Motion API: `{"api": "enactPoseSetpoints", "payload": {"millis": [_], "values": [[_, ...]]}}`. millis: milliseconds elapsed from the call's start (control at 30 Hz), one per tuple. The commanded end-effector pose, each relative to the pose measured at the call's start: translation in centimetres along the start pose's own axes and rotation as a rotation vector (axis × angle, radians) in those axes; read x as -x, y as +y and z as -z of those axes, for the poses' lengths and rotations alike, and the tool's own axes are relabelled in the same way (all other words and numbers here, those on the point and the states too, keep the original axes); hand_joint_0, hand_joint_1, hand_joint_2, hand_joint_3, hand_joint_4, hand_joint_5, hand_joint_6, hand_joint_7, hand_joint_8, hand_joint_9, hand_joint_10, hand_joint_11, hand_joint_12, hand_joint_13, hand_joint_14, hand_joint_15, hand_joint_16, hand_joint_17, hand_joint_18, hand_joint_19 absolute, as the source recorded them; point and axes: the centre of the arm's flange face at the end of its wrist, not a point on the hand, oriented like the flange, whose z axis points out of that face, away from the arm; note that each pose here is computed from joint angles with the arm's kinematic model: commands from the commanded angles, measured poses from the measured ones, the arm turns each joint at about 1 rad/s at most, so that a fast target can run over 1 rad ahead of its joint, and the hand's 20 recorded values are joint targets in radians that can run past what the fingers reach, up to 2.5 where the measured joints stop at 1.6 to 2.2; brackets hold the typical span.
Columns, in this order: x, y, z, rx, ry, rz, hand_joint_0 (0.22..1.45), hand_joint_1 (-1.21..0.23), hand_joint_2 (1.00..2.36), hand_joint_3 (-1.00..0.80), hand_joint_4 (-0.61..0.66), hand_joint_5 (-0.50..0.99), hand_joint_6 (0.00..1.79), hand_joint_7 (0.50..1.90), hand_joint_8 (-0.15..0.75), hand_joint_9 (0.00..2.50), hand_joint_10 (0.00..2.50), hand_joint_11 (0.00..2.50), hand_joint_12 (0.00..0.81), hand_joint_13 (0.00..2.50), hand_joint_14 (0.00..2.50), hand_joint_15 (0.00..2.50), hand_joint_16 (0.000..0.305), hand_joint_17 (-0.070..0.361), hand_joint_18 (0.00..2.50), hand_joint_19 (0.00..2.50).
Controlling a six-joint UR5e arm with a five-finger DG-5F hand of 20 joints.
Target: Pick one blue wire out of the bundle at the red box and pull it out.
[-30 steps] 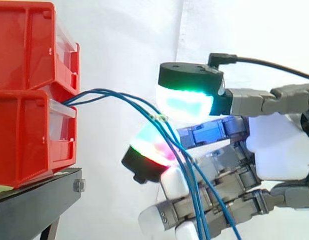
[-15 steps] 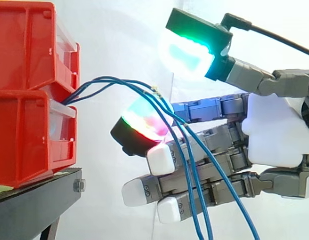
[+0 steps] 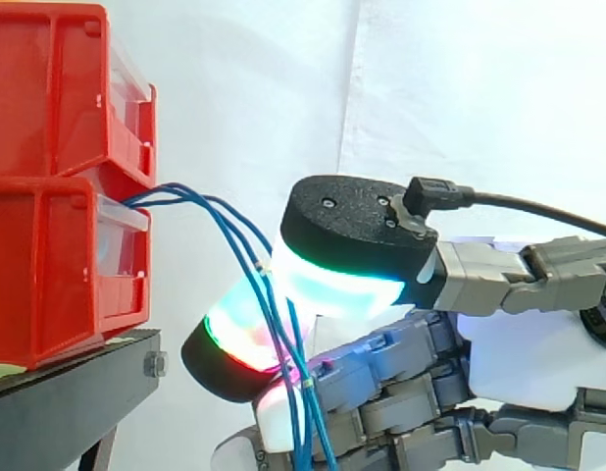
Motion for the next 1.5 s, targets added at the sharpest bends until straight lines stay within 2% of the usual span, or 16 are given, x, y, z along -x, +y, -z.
{"api": "enactPoseSetpoints", "payload": {"millis": [0, 167, 267, 533, 600, 700, 733, 767, 800, 833, 900, 1033, 1133, 1467], "values": [[-0.1, 0.0, -0.1, 0.007, -0.002, -0.001, 0.61, -0.75, 1.02, -0.25, 0.09, -0.18, 0.93, 0.99, 0.306, 0.89, 0.02, 0.49, 0.395, 0.64, 0.01, 0.33, 0.052, 0.117, 0.58, 0.44], [-0.1, 0.0, -0.1, 0.009, -0.002, -0.005, 0.59, -0.75, 1.02, -0.18, 0.09, -0.16, 0.93, 1.02, 0.319, 0.97, 0.01, 0.5, 0.384, 0.64, 0.01, 0.33, 0.052, 0.117, 0.58, 0.46], [-0.1, 0.0, -0.1, 0.007, -0.002, -0.004, 0.6, -0.75, 1.01, -0.14, 0.07, -0.14, 0.93, 1.03, 0.344, 1.03, 0.01, 0.48, 0.414, 0.67, 0.01, 0.32, 0.059, 0.133, 0.64, 0.43], [-0.1, 0.2, -0.2, 0.01, -0.002, -0.011, 0.61, -0.82, 1.0, 0.06, -0.08, -0.11, 0.93, 1.07, 0.355, 1.17, 0.01, 0.5, 0.457, 0.8, 0.01, 0.35, 0.063, 0.143, 0.76, 0.4], [-0.2, 0.6, -0.5, 0.015, -0.004, -0.017, 0.59, -0.82, 1.09, 0.06, -0.1, -0.1, 0.92, 1.09, 0.35, 1.19, 0.01, 0.5, 0.458, 0.83, 0.01, 0.37, 0.064, 0.145, 0.8, 0.4], [-0.2, 1.0, -0.6, 0.011, -0.004, -0.015, 0.57, -0.81, 1.18, 0.04, -0.12, -0.1, 0.92, 1.07, 0.346, 1.23, 0.01, 0.49, 0.457, 0.88, 0.01, 0.39, 0.065, 0.145, 0.84, 0.42], [-0.2, 0.9, -0.6, 0.009, -0.004, -0.015, 0.54, -0.79, 1.26, 0.0, -0.1, -0.1, 0.92, 1.05, 0.351, 1.24, 0.01, 0.49, 0.464, 0.89, 0.01, 0.39, 0.066, 0.148, 0.85, 0.42], [-0.2, 1.1, -0.7, 0.01, -0.002, -0.014, 0.54, -0.79, 1.25, 0.0, -0.09, -0.1, 0.92, 1.06, 0.351, 1.24, 0.01, 0.49, 0.465, 0.89, 0.01, 0.4, 0.066, 0.149, 0.86, 0.42], [-0.2, 1.1, -0.7, 0.009, -0.004, -0.014, 0.53, -0.78, 1.2, -0.07, -0.02, -0.1, 0.91, 1.06, 0.363, 1.25, 0.01, 0.48, 0.474, 0.89, 0.01, 0.4, 0.067, 0.151, 0.86, 0.43], [-0.2, 1.1, -0.7, 0.011, -0.004, -0.016, 0.57, -0.78, 1.0, -0.08, 0.03, -0.1, 0.91, 1.03, 0.371, 1.24, 0.01, 0.48, 0.475, 0.88, 0.01, 0.4, 0.067, 0.15, 0.85, 0.43], [-0.3, 1.2, -0.7, 0.011, -0.004, -0.016, 0.55, -0.71, 1.01, -0.17, 0.05, -0.1, 0.91, 1.0, 0.363, 1.23, 0.01, 0.5, 0.465, 0.87, 0.01, 0.4, 0.064, 0.144, 0.82, 0.46], [-0.2, 1.4, -0.8, 0.013, -0.005, -0.018, 0.54, -0.65, 1.01, -0.3, 0.07, -0.1, 0.89, 1.09, 0.345, 1.2, 0.01, 0.51, 0.438, 0.83, 0.01, 0.42, 0.058, 0.13, 0.75, 0.49], [-0.2, 1.4, -0.8, 0.013, -0.005, -0.024, 0.53, -0.64, 1.01, -0.33, 0.07, -0.11, 0.89, 1.11, 0.33, 1.18, 0.01, 0.52, 0.413, 0.81, 0.02, 0.42, 0.053, 0.119, 0.71, 0.52], [-0.3, 1.4, -0.9, 0.016, -0.005, -0.026, 0.52, -0.64, 1.01, -0.39, 0.09, -0.1, 0.88, 1.13, 0.335, 1.19, 0.02, 0.52, 0.417, 0.81, 0.02, 0.42, 0.053, 0.12, 0.72, 0.52]]}}
